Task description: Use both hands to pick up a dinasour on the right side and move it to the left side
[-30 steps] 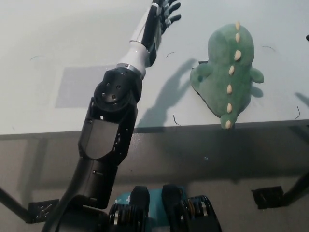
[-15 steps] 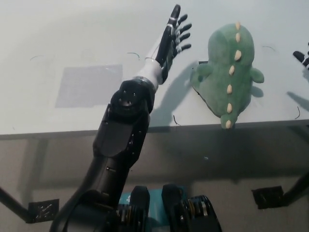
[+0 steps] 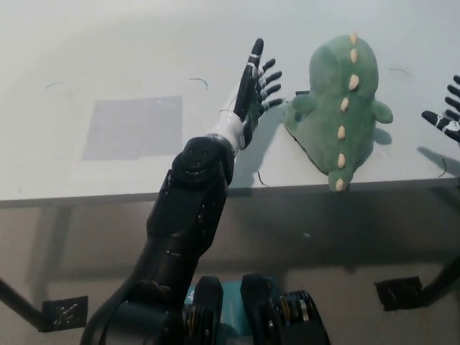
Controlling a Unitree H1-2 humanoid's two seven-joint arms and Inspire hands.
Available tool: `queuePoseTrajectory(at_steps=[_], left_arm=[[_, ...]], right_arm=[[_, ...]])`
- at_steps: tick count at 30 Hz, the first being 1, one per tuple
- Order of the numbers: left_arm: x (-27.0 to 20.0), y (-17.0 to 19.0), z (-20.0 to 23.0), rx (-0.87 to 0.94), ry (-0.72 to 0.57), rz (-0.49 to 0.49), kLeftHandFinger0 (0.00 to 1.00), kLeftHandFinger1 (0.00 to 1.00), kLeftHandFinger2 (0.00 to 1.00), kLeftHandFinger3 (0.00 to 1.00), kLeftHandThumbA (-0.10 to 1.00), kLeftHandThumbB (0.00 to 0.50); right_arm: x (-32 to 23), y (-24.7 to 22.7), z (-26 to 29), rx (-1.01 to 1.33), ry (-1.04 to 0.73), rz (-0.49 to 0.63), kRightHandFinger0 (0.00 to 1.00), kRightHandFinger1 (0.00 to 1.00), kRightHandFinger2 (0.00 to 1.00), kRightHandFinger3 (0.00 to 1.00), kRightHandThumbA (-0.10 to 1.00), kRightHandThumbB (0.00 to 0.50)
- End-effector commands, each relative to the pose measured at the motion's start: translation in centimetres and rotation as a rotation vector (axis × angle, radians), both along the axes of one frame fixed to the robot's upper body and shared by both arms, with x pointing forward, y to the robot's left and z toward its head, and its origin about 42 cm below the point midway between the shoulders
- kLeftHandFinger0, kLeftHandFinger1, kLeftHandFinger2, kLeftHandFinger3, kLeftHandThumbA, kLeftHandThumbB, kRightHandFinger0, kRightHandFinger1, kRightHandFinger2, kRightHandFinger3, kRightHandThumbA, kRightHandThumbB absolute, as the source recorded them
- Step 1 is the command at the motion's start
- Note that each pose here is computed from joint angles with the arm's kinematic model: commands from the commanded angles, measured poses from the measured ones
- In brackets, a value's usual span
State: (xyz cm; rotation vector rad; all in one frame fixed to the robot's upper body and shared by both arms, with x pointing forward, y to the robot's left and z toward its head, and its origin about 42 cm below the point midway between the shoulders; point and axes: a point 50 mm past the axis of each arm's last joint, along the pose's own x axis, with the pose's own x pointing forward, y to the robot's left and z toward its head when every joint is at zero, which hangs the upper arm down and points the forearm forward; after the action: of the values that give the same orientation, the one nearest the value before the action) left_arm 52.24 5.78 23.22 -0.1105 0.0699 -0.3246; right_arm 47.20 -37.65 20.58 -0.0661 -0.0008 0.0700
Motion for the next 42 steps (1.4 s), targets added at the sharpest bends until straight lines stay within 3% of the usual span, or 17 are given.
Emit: queuePoseTrajectory(at_steps=[1, 2, 5, 7, 12, 17, 22, 25, 29, 36, 42], left_arm=[[1.1, -1.0, 2.7, 0.033, -0.094, -0.006, 1.0, 1.0, 1.0, 1.0, 1.0, 0.437], [1.0, -1.0, 2.5, 0.032, -0.091, -0.008, 1.0, 1.0, 1.0, 1.0, 1.0, 0.472], [0.6, -1.2, 1.5, 0.042, -0.06, -0.006, 1.0, 1.0, 1.0, 1.0, 1.0, 0.422], [0.4, -1.6, 0.6, 0.044, -0.02, 0.004, 1.0, 1.0, 1.0, 1.0, 1.0, 0.437], [0.1, -2.3, -0.8, 0.053, 0.02, 0.001, 1.0, 1.0, 1.0, 1.0, 1.0, 0.468], [-0.2, -2.7, -2.3, 0.085, 0.031, -0.008, 1.0, 1.0, 1.0, 1.0, 1.0, 0.429], [-0.5, -3.1, -3.1, 0.09, 0.033, -0.017, 1.0, 1.0, 1.0, 1.0, 1.0, 0.461], [-0.8, -3.4, -3.6, 0.088, 0.042, -0.017, 1.0, 1.0, 1.0, 1.0, 1.0, 0.442], [-0.9, -3.7, -3.6, 0.082, 0.041, -0.018, 1.0, 1.0, 1.0, 1.0, 1.0, 0.469], [-0.5, -4.2, -2.7, 0.064, 0.03, -0.023, 1.0, 1.0, 1.0, 1.0, 1.0, 0.463], [-0.4, -4.8, -2.3, 0.046, 0.038, -0.025, 1.0, 1.0, 1.0, 1.0, 1.0, 0.474]], right_arm=[[0.2, -1.7, 1.5, -0.049, -0.03, -0.008, 1.0, 1.0, 1.0, 1.0, 1.0, 0.237], [0.1, -1.8, 1.2, -0.043, -0.021, -0.013, 1.0, 1.0, 1.0, 1.0, 1.0, 0.23], [-0.2, -2.3, 0.5, -0.036, 0.006, -0.016, 1.0, 1.0, 1.0, 1.0, 1.0, 0.231], [-0.3, -2.3, 0.2, -0.02, 0.018, -0.025, 1.0, 1.0, 1.0, 1.0, 1.0, 0.267], [-0.8, -2.5, -0.9, 0.004, 0.051, -0.037, 1.0, 1.0, 1.0, 1.0, 1.0, 0.267], [-1.3, -2.4, -2.4, 0.032, 0.065, -0.044, 1.0, 1.0, 1.0, 1.0, 1.0, 0.272], [-1.5, -1.8, -3.0, 0.052, 0.072, -0.051, 1.0, 1.0, 1.0, 1.0, 1.0, 0.279], [-1.3, -1.3, -3.3, 0.063, 0.076, -0.06, 1.0, 1.0, 1.0, 1.0, 1.0, 0.284], [-1.0, -0.6, -3.0, 0.077, 0.075, -0.066, 1.0, 1.0, 1.0, 1.0, 1.0, 0.314], [-0.4, -0.4, -2.1, 0.067, 0.061, -0.056, 1.0, 1.0, 1.0, 1.0, 1.0, 0.324], [0.7, 2.1, -1.1, 0.089, 0.044, -0.017, 1.0, 1.0, 1.0, 1.0, 1.0, 0.298]])
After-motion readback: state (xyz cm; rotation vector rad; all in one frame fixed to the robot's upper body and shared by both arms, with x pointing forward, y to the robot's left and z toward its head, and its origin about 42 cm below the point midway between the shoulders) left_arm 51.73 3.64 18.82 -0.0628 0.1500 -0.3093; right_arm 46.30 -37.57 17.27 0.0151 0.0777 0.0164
